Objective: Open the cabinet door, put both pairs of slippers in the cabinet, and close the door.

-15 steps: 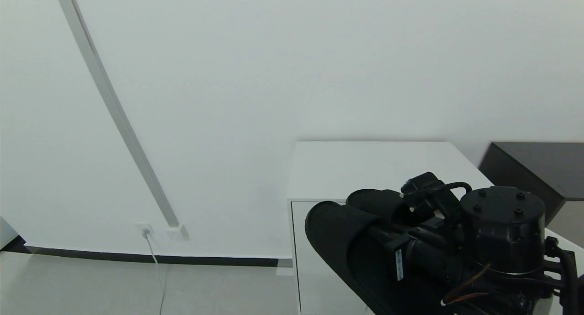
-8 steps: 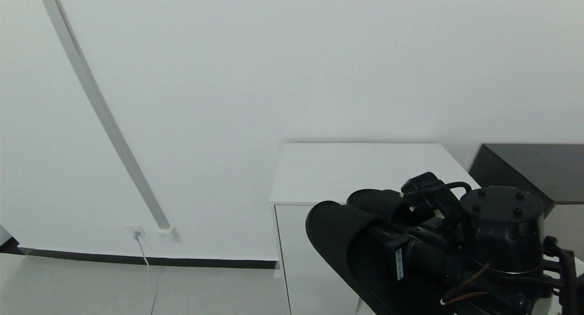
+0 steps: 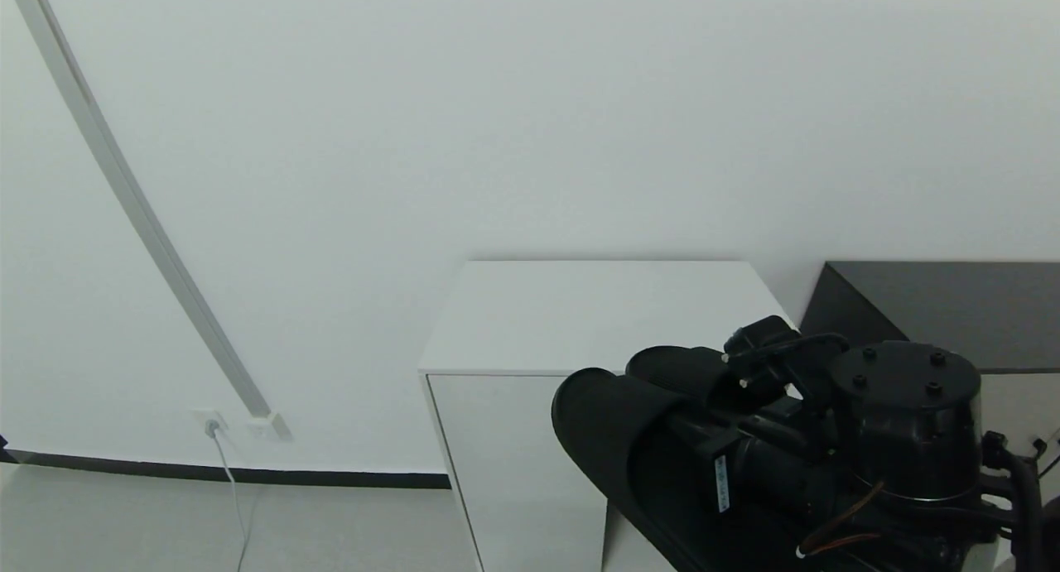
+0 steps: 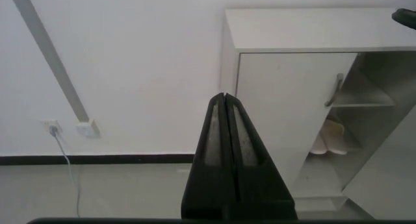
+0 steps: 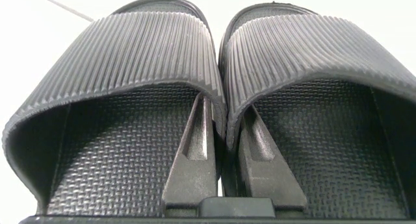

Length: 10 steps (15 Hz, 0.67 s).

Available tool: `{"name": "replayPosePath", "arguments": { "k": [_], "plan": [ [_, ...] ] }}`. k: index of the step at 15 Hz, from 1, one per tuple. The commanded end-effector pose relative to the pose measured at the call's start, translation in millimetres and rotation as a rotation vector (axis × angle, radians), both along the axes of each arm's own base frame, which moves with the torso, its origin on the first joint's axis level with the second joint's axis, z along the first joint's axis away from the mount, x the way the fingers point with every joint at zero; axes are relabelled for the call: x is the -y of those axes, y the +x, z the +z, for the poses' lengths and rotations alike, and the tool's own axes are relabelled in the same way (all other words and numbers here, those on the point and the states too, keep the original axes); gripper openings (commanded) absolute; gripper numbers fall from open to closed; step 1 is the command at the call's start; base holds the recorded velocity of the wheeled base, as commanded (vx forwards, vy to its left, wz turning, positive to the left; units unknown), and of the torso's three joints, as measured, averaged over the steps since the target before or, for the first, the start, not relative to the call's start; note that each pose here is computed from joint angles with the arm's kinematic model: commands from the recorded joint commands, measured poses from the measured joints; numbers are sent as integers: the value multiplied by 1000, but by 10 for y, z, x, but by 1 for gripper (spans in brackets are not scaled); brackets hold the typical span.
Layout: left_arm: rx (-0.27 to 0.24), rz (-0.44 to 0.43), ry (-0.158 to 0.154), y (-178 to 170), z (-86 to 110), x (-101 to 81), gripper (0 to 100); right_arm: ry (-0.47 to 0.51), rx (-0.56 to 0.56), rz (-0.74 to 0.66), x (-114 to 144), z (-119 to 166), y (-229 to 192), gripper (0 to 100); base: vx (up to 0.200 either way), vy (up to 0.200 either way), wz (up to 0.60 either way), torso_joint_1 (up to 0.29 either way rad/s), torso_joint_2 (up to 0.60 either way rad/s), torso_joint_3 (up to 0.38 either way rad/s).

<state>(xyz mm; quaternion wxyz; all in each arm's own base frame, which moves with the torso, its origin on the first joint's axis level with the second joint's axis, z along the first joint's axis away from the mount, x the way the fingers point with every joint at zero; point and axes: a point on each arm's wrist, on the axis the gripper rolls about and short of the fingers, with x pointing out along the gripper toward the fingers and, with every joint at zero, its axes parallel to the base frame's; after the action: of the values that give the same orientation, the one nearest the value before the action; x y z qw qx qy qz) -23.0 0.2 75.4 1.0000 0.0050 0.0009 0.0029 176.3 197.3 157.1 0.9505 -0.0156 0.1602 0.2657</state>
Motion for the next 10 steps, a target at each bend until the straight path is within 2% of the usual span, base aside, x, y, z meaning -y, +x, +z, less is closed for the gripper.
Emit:
{"name": "replayPosePath", "arguments": {
  "k": [1, 6, 10],
  "plan": [
    [-1, 0, 1, 1, 0, 0, 0, -6, -6, -5, -10, -26, 8, 0, 0, -200, 0, 2, -2, -2],
    [-3, 2, -1, 2, -4, 0, 0, 4, 4, -6, 11, 4, -9, 0, 0, -200, 0, 3, 3, 1],
    [-3, 5, -1, 2, -4, -1, 0, 0, 1, 0, 36, -7, -46, 0, 0, 0, 0, 0, 0, 0]
  ]
}}
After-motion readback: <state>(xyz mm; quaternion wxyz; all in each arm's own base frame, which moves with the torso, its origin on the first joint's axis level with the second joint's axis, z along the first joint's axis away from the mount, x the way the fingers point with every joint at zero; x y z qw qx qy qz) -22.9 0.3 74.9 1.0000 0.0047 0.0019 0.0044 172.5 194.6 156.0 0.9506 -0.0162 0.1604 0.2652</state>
